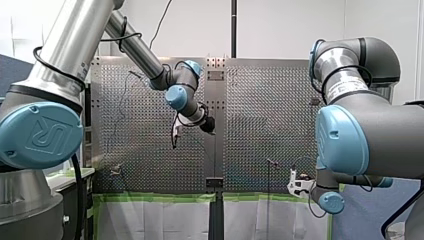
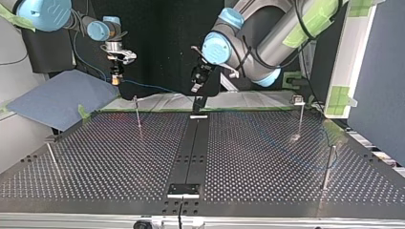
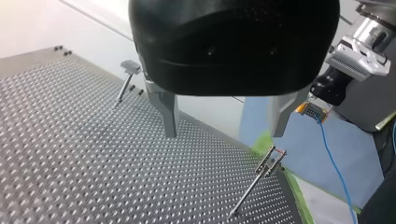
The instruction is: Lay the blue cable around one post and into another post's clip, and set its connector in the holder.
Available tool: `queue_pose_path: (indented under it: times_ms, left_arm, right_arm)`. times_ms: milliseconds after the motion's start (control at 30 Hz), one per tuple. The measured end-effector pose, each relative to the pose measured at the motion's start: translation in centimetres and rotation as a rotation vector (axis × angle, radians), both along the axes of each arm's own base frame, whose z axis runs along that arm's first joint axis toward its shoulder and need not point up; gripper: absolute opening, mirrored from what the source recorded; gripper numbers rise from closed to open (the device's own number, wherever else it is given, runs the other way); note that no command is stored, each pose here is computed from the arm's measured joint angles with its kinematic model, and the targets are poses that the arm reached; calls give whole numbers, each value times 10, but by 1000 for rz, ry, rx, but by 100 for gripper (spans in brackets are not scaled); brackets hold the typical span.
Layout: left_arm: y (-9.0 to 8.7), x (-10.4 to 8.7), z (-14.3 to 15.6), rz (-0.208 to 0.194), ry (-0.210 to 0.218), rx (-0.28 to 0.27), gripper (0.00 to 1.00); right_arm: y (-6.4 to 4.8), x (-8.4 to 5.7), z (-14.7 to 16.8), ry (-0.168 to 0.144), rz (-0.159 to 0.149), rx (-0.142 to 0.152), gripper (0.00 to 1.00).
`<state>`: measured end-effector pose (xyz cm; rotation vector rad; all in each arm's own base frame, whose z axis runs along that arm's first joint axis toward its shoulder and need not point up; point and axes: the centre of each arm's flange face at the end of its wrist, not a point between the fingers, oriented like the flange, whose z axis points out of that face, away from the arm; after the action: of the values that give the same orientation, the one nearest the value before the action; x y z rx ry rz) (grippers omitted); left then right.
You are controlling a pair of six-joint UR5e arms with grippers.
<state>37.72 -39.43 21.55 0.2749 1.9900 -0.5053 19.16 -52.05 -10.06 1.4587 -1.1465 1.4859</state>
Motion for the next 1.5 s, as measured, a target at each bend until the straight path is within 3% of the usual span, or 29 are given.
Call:
queue_pose_path:
  times_ms: [200,467,833,1133,1500]
  left_arm:
    - [-23,-10,-22,-37,-25,29,93]
    - [-49,-29,-54,-83,-43,54,93]
    - [-87,-53,-92,-131,-86,73,93]
    - [-99,-41,-121,-115,-117,67,93]
    - [-92,-16,-166,-77,-136,77,93]
  right_arm:
    - [3,-1,-1,21,6,14,0]
    - [7,-1,11,21,17,-7,0]
    - [8,1,12,21,28,-9,0]
    - [9,2,12,20,30,-9,0]
    - [9,4,12,11,33,-10,0]
